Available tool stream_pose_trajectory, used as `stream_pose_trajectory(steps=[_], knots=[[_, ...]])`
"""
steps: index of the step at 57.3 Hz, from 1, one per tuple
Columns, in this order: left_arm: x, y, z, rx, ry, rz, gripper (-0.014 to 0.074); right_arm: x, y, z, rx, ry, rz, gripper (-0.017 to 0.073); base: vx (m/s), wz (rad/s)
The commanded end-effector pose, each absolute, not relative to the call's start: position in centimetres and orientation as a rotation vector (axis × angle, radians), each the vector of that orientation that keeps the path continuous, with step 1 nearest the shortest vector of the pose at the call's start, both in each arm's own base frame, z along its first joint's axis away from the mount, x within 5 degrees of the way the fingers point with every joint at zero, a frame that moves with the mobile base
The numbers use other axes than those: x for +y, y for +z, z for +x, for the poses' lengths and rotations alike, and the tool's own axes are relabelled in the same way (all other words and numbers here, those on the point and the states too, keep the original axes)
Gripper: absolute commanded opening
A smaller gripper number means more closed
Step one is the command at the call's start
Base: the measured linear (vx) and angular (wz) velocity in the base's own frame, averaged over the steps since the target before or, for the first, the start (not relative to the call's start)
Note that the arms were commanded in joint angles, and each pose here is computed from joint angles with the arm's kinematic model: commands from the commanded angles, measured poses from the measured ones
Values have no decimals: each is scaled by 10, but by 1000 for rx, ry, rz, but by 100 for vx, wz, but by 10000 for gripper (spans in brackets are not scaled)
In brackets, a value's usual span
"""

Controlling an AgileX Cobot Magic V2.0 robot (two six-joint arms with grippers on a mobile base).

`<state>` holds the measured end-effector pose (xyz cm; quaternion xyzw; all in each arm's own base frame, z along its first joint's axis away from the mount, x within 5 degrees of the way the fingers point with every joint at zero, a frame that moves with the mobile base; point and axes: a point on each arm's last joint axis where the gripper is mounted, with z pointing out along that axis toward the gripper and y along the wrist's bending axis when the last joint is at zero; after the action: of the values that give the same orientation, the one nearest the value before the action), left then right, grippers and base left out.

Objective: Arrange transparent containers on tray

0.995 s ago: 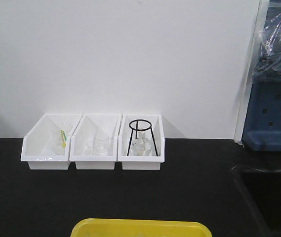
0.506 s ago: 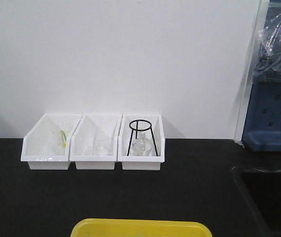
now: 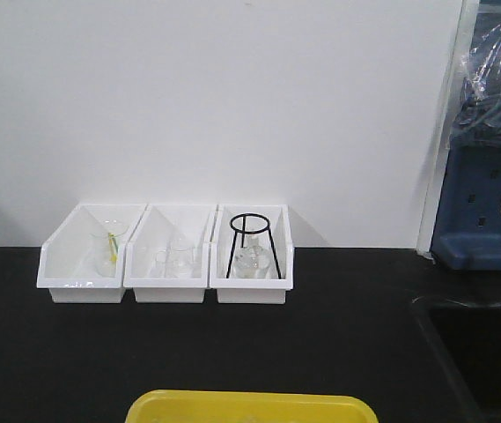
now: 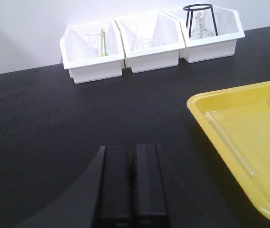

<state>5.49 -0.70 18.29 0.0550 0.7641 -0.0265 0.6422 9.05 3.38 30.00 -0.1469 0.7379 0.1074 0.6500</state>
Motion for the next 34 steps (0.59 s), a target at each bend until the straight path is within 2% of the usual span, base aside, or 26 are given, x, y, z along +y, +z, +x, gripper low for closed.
stream_pose_trajectory(steps=[1,10,20,34], knots=[[-6,177,56,1692,-64,103,-1,19,290,88,1631,149,-194,-13,0,0],[-6,177,56,1692,-64,103,-1,0,228,68,1656,-23,-26,-13,0,0],[-6,177,56,1692,-64,103,-1,-3,190,57,1605,-20,75,-13,0,0],[-6,178,56,1692,-64,103,-1,-5,191,56,1619,-112,5,-13,0,0]])
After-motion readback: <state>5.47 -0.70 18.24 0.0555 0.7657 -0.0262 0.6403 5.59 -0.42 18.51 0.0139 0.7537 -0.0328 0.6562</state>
